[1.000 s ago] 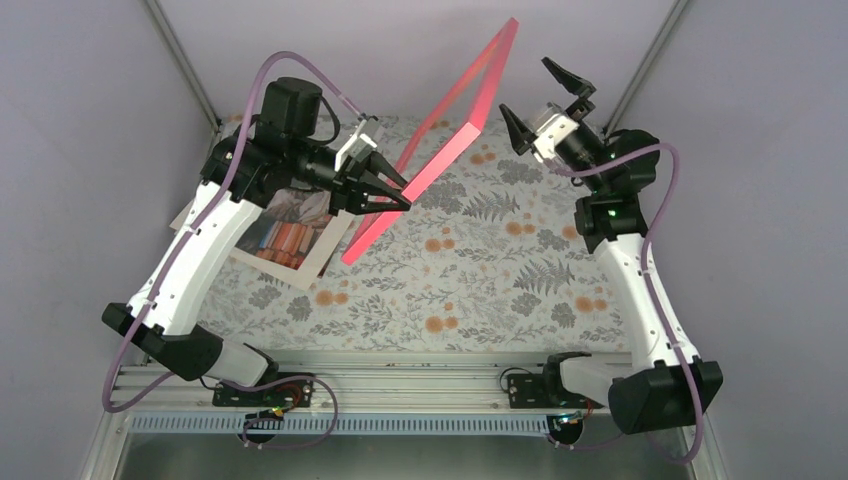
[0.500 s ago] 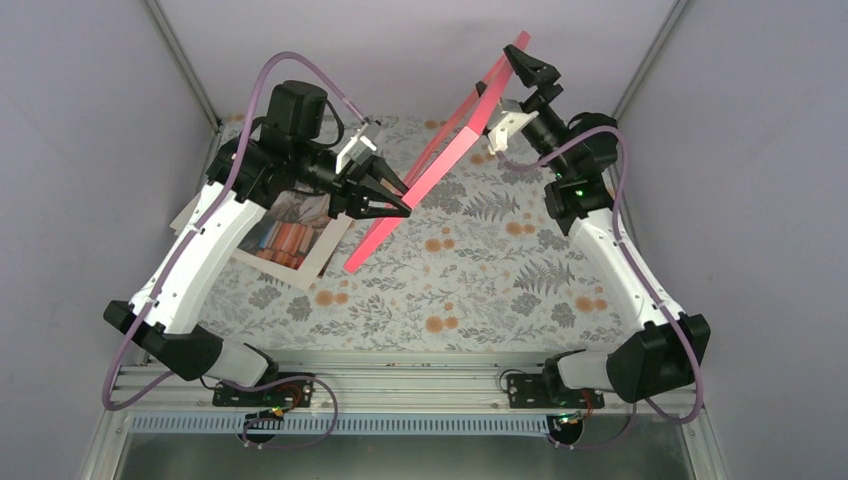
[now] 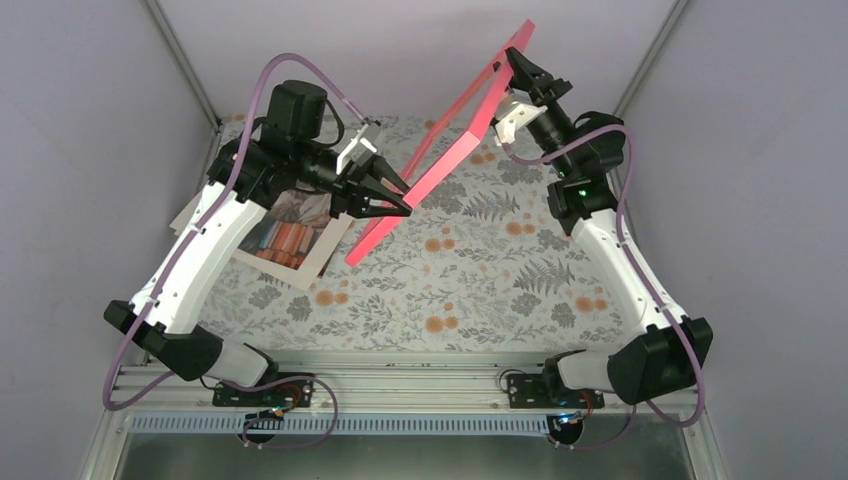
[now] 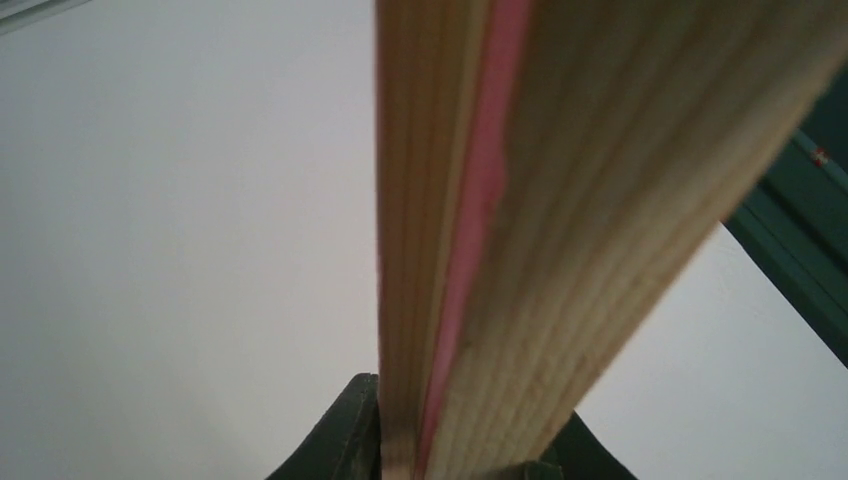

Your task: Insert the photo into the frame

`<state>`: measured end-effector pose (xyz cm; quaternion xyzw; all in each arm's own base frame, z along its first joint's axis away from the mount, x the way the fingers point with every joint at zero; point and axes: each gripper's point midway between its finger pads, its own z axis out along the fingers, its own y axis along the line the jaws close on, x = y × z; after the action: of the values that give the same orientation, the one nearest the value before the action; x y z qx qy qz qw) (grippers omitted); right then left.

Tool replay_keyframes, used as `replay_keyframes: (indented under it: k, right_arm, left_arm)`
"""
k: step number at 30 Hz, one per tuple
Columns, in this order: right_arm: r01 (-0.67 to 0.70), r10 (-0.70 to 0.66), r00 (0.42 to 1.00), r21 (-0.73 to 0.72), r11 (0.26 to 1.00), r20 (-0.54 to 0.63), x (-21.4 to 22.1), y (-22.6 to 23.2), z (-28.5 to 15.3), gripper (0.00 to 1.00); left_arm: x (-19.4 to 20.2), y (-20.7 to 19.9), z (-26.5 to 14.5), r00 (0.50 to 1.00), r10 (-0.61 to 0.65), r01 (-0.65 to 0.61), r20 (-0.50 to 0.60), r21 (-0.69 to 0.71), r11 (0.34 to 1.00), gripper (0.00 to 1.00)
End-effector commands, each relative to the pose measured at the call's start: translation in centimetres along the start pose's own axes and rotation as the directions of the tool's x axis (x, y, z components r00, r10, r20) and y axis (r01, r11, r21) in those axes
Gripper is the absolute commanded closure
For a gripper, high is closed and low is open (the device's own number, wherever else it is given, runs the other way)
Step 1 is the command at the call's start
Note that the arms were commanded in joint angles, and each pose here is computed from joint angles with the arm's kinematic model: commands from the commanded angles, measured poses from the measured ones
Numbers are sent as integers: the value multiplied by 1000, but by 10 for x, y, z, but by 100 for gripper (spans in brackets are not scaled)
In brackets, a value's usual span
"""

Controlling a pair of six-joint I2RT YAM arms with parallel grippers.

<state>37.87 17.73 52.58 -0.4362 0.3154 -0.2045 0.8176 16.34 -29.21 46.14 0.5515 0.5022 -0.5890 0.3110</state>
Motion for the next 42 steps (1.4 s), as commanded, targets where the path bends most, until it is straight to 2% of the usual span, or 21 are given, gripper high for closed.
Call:
replay_keyframes:
  k: [1, 2, 4, 6, 10, 14, 18, 22, 24, 28, 31, 33, 35, 38, 40, 42]
  right_arm:
    - [122, -123, 992, 28, 992, 17, -14, -8, -8, 95]
    - [114, -114, 993, 24, 993, 2, -13, -9, -9, 96]
    - [97, -97, 995, 7, 995, -37, -8, -8, -11, 97]
    - [66, -67, 994, -14, 998, -85, -3, -8, -16, 97]
    - [-29, 10, 976, -87, 996, -217, 14, 5, -32, 97]
    - [-204, 147, 904, -102, 974, -400, 36, 14, -47, 97]
    - [-417, 317, 735, -30, 909, -600, 61, 23, -65, 97]
    - [-577, 389, 503, 35, 816, -772, 89, 59, -95, 97]
    - [-631, 393, 386, 72, 773, -835, 104, 78, -113, 97]
    - [-721, 404, 138, 188, 667, -904, 128, 110, -147, 97]
    - [-778, 387, -85, 304, 549, -918, 140, 137, -180, 97]
    - [-784, 387, -202, 385, 487, -900, 152, 146, -200, 97]
    - [-771, 375, -295, 451, 450, -879, 163, 158, -222, 97]
    - [-729, 351, -464, 576, 370, -813, 176, 185, -255, 97]
    - [-678, 372, -542, 653, 336, -754, 184, 191, -262, 98]
    - [-683, 362, -581, 678, 271, -729, 183, 202, -258, 98]
  left_arm:
    - [-15, -4, -6, 994, 104, -103, 20, -38, 994, 80]
    - [-16, -1, -9, 994, 105, -104, 19, -55, 993, 69]
    - [-18, 7, -14, 995, 103, -101, 11, -109, 989, 22]
    - [-20, 14, -20, 993, 118, -116, -1, -169, 979, 2]
    - [-31, 41, -50, 984, 174, -174, -35, -368, 913, 0]
    - [-50, 79, -114, 982, 189, -148, -3, -632, 761, 0]
    - [-49, 108, -156, 986, 169, -89, 16, -798, 596, 0]
    - [-29, 138, -190, 994, 90, 13, 59, -896, 443, 0]
    - [-15, 152, -205, 994, 41, 73, 97, -916, 393, 0]
    - [9, 167, -215, 987, -33, 157, 155, -915, 372, 0]
    - [29, 173, -213, 980, -89, 198, 177, -903, 380, 0]
    - [46, 175, -211, 975, -129, 216, 179, -899, 382, 0]
    - [66, 177, -210, 969, -176, 231, 175, -898, 376, 0]
    - [89, 181, -208, 956, -232, 257, 179, -894, 367, 0]
    - [102, 181, -205, 947, -262, 274, 184, -888, 369, 0]
    - [117, 181, -203, 939, -290, 285, 184, -887, 362, 0]
